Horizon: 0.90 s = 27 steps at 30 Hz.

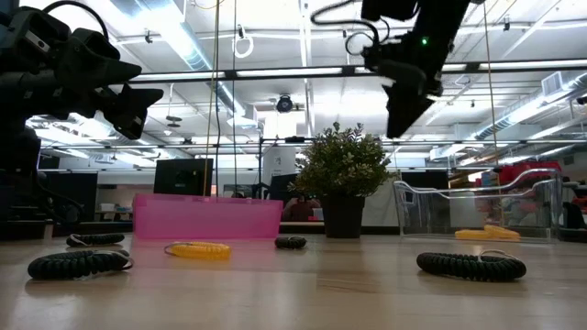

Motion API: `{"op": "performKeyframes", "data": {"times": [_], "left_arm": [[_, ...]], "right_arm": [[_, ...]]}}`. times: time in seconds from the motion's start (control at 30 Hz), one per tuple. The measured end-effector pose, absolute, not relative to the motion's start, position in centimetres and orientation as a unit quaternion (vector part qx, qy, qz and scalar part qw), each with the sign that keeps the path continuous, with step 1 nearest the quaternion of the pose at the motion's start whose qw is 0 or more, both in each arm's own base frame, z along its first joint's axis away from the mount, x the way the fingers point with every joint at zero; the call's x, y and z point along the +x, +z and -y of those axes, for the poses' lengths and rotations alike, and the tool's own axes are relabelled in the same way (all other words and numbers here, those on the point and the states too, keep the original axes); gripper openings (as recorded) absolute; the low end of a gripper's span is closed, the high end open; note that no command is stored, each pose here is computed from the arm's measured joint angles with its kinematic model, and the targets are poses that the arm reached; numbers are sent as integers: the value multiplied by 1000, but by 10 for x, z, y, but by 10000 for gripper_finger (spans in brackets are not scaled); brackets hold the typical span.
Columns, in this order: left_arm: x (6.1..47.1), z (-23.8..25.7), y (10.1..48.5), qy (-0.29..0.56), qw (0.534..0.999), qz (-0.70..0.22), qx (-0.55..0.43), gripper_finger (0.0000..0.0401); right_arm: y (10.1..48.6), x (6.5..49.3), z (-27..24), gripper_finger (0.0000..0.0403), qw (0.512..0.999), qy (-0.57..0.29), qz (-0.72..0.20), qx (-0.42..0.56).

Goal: Sort spring keychains
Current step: Put the yellow spring keychain into the transparent bin

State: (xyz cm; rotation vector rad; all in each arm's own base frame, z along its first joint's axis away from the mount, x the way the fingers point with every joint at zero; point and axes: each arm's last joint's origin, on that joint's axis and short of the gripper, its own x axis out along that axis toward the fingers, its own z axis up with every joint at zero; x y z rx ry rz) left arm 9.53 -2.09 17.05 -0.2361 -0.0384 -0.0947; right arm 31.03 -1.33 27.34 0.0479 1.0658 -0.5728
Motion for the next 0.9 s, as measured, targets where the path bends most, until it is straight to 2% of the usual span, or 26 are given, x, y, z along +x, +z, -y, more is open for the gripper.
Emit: {"op": "performKeyframes", "data": {"times": [0.37, 0.5, 0.9], "left_arm": [[95, 21, 171, -47, 992, 19, -118, 209], [95, 21, 171, -47, 992, 19, -118, 209], [95, 21, 171, -47, 992, 19, -118, 209]], "right_arm": [[277, 342, -44, 160, 909, -67, -411, -16], [268, 351, -58, 160, 912, -1, -409, -30], [238, 380, -70, 160, 920, 76, -383, -40]]}}
